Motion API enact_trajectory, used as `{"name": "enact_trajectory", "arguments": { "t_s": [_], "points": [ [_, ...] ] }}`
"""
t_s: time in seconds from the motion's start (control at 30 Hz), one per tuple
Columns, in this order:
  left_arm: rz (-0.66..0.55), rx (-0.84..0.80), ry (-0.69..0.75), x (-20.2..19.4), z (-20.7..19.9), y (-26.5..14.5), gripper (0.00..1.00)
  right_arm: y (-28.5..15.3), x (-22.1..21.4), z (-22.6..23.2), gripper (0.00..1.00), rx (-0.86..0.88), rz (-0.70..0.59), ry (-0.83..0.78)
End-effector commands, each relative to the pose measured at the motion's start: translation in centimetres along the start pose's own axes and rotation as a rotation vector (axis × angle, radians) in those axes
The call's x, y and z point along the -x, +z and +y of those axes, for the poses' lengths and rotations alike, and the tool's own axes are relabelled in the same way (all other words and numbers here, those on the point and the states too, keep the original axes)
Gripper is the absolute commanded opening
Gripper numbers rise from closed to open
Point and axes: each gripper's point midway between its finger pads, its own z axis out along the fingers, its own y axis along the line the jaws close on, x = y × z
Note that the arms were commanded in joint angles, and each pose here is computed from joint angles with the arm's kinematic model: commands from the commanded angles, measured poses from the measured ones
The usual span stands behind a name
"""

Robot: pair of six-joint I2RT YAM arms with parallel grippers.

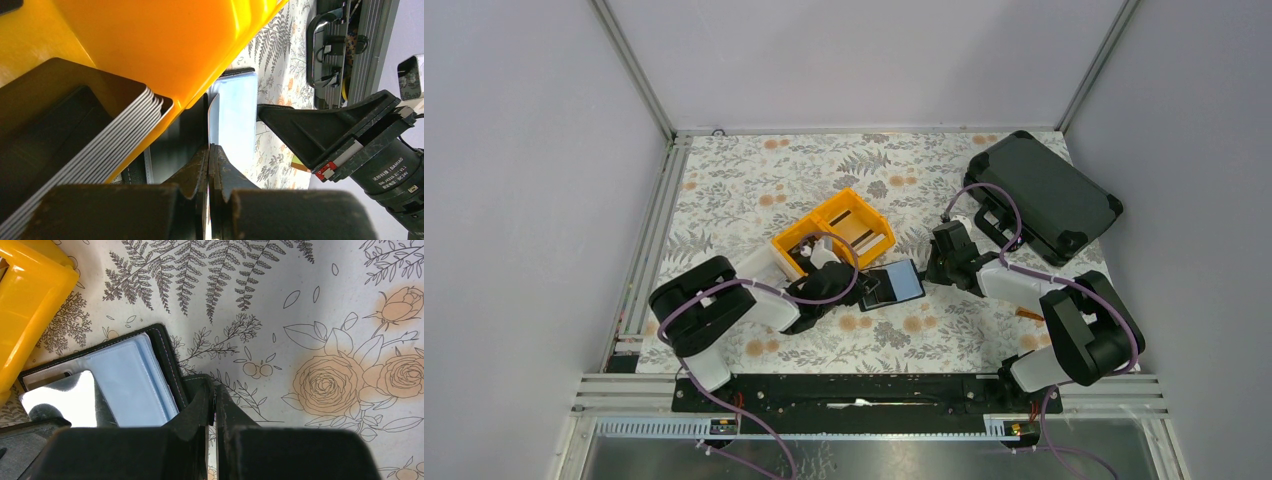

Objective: Put the credit cards into the card holder
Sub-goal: Insert the credit card into the card holder.

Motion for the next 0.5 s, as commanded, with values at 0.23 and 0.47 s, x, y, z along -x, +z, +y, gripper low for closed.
{"name": "enact_trajectory", "arguments": {
  "t_s": [0.23,0.47],
  "points": [
    [-0.017,-0.005,0.047,0.25,-0.16,1.04,0.0,-0.36,-2.08,-1.1,0.0,-0.026,0.073,-0.003],
    [-0.03,0.005,0.049,0.34,0.22,1.43,0.0,-0.33,-2.08,-1.08,0.0,-0.026,0.074,-0.003]
  ]
}}
